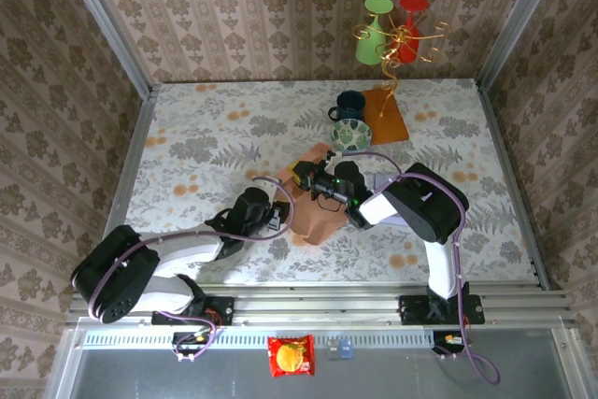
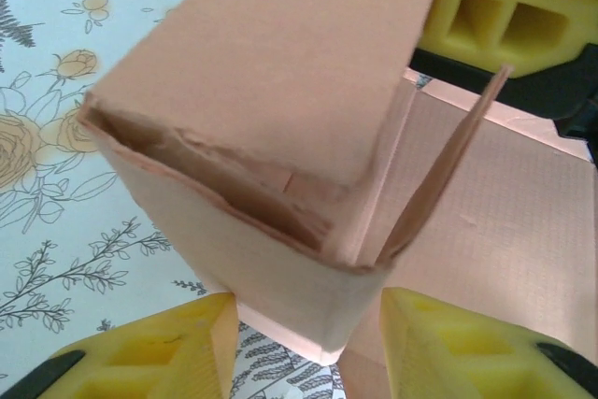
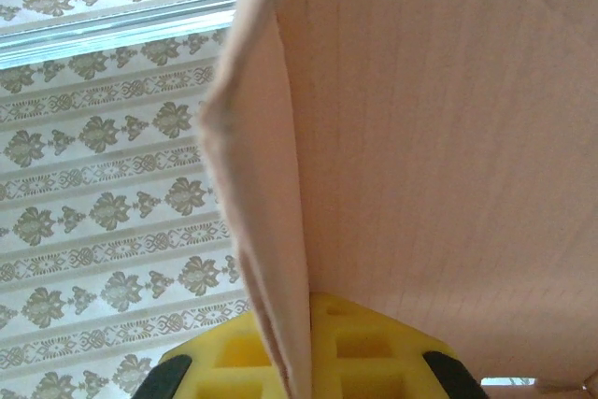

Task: Fold the paper box

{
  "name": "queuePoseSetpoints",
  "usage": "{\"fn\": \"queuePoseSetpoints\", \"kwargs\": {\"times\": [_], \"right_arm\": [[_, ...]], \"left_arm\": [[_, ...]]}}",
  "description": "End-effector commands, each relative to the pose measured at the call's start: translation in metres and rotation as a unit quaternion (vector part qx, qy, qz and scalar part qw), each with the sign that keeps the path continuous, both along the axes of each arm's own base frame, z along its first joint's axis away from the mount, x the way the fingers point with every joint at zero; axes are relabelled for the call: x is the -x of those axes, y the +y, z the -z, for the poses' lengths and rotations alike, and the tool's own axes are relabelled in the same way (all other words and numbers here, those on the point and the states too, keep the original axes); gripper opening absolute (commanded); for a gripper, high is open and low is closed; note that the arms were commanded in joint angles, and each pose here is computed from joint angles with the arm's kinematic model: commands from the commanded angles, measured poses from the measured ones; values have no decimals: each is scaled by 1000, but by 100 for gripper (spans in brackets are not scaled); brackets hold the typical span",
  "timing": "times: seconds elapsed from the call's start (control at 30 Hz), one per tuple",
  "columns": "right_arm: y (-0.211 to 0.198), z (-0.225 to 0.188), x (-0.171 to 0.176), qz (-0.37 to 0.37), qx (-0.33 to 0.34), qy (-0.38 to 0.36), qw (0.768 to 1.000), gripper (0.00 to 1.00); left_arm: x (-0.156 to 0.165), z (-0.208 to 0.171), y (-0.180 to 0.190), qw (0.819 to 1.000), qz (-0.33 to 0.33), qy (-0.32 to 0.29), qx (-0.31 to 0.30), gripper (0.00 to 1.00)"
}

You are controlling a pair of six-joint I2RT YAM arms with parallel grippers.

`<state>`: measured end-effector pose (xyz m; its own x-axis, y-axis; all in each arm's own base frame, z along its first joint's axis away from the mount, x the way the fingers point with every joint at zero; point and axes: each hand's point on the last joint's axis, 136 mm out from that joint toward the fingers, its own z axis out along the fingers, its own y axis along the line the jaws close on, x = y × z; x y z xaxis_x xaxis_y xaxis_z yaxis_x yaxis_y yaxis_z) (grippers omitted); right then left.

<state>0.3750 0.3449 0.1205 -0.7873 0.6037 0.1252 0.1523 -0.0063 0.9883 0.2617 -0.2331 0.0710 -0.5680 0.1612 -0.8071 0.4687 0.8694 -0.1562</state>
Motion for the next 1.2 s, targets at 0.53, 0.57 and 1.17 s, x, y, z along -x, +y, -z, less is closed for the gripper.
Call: {"fn": "queuePoseSetpoints", "kwargs": {"times": [0.53, 0.57, 1.17], "right_arm": [[7, 17, 14, -11, 14, -12, 1000, 0], [6, 19, 14, -11, 18, -13, 1000, 0], [29, 18, 6, -34, 48, -90, 994, 0]], "left_arm": [[-29, -1, 6, 997, -69, -16, 27, 42], [-30, -1, 6, 997, -70, -16, 29, 42], [-38, -4, 6, 995, -83, -10, 46, 41]]}}
